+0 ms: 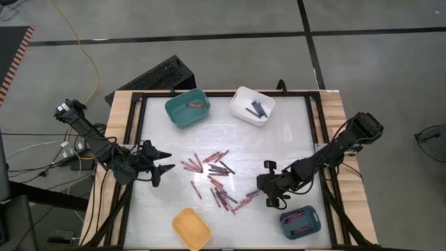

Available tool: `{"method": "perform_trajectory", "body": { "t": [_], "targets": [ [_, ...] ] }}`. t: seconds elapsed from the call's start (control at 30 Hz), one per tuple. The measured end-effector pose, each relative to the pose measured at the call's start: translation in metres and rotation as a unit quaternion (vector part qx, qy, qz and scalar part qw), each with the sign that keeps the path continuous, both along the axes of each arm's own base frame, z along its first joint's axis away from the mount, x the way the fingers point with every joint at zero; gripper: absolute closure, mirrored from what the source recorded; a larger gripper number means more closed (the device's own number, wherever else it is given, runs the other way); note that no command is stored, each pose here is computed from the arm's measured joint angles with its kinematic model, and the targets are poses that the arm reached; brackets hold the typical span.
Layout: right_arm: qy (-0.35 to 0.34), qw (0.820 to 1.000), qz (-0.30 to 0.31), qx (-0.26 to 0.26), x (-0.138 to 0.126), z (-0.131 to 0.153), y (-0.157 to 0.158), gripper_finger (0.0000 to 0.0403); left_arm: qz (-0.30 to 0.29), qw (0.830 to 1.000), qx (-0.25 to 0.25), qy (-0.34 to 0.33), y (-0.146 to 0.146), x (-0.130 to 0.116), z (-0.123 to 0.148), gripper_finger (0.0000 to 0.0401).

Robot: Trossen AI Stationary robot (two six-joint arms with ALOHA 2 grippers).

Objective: Sort crayons
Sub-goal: Put the purple crayon into the blue bin

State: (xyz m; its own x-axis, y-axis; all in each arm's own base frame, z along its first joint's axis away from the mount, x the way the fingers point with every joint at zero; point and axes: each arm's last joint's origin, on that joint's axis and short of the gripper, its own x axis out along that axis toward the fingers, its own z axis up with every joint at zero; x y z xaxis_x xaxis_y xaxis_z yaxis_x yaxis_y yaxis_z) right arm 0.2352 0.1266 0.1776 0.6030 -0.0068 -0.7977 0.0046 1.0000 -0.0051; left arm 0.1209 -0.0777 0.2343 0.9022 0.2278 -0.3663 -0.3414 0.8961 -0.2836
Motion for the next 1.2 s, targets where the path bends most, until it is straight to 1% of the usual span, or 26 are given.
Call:
{"method": "perform_trajectory", "body": {
  "t": [0.17,0.3,0.5,0.63,0.83,0.93,1.07,1.2],
  "targets": [
    [0.0,1.0,0.0,0.0,0.0,0.0001,0.0,0.0342,0.0,1.0,0.001,0.001,0.0001,-0.0001,-0.0002,0.0173],
    [-0.001,1.0,-0.005,0.013,0.0,0.0004,0.0013,0.0342,-0.002,1.0,0.005,0.002,0.0001,-0.0001,-0.0002,0.0173],
    [0.008,1.0,0.019,0.018,-0.0004,0.0001,0.0023,0.0336,-0.005,1.0,0.012,0.004,0.0001,-0.0001,-0.0002,0.0173],
    [0.01,0.999,0.03,0.018,-0.0005,0.0,0.0027,0.0315,-0.005,1.0,0.012,0.004,0.0001,-0.0001,-0.0003,0.0173],
    [0.013,0.999,0.034,0.022,-0.0007,0.0,0.003,0.0264,-0.006,1.0,0.012,0.004,0.0,-0.0001,-0.0003,0.0173],
    [0.013,0.999,0.033,0.022,-0.0006,0.0,0.0028,0.0245,-0.005,1.0,0.011,0.004,0.0001,-0.0001,-0.0002,0.0173],
    [0.015,0.999,0.031,0.015,-0.001,-0.0006,0.0021,0.0238,-0.005,1.0,0.011,0.004,0.0001,-0.0001,-0.0002,0.0173],
    [0.029,0.999,0.03,0.005,0.0009,-0.0094,0.0037,0.024,-0.006,1.0,0.011,0.004,0.0,-0.0001,-0.0002,0.0173]
  ]
}}
